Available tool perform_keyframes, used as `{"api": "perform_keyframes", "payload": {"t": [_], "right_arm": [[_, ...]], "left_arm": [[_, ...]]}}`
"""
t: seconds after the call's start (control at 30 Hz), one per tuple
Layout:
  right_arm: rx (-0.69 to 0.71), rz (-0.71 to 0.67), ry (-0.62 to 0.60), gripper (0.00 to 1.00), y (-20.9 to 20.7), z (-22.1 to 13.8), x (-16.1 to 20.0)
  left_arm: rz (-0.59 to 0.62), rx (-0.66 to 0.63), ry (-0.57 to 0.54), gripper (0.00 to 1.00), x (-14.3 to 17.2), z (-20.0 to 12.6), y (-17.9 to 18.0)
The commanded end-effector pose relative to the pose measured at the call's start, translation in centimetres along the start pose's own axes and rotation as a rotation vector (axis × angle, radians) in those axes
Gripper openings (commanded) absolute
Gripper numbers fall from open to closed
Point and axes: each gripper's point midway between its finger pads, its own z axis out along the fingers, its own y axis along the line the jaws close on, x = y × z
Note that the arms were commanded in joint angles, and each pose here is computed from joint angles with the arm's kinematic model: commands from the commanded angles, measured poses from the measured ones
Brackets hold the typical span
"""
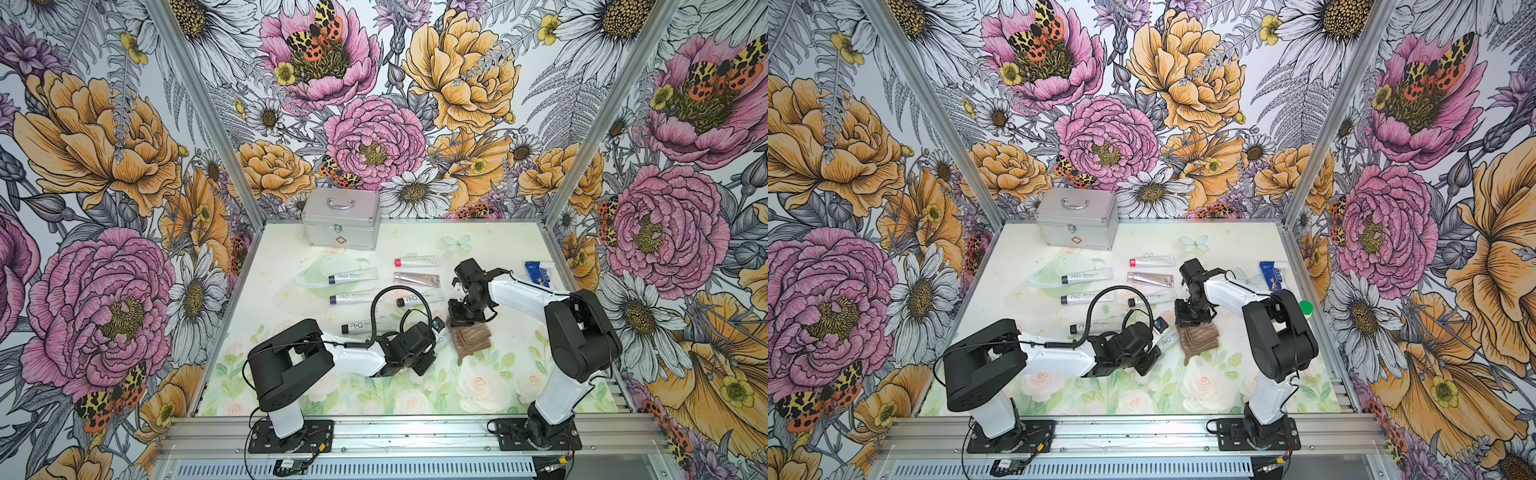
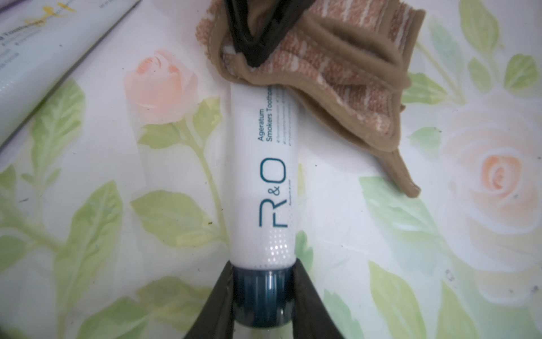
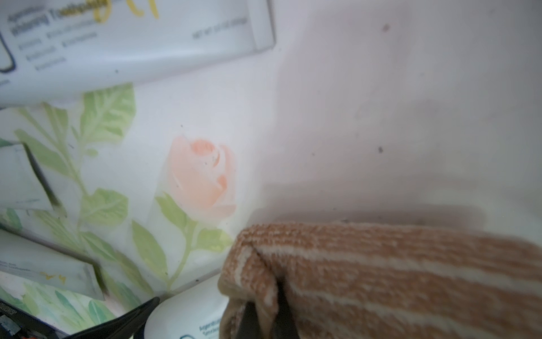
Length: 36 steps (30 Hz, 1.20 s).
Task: Wipe the surface of the toothpaste tube
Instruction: Wipe the dirt from the toothpaste tube.
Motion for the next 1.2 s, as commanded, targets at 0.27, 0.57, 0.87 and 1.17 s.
{"api": "perform_keyframes", "payload": {"t": [0.27, 0.57, 0.87, 1.17], "right_arm": [[0.054, -0.018, 0.061, 0.00, -0.8, 1.3, 2.4], [0.012, -0.056, 0.140, 0.00, 1.1, 2.2, 7.7], [0.148, 0.051, 0.062, 0.00, -4.4, 1.8, 3.5], [0.185, 0.064, 0.018, 0.00, -5.2, 1.0, 2.0]], "left_arm": [[0.034, 0.022, -0.030, 0.25, -0.5, -0.7, -0.9], [0.036, 0.017, -0.031, 0.25, -0.6, -0.6, -0.9], [0.032, 0.013, -0.037, 0.24, -0.5, -0.9, -0.7], [0.030, 0.010, -0.038, 0.25, -0.4, -1.0, -0.6]]}}
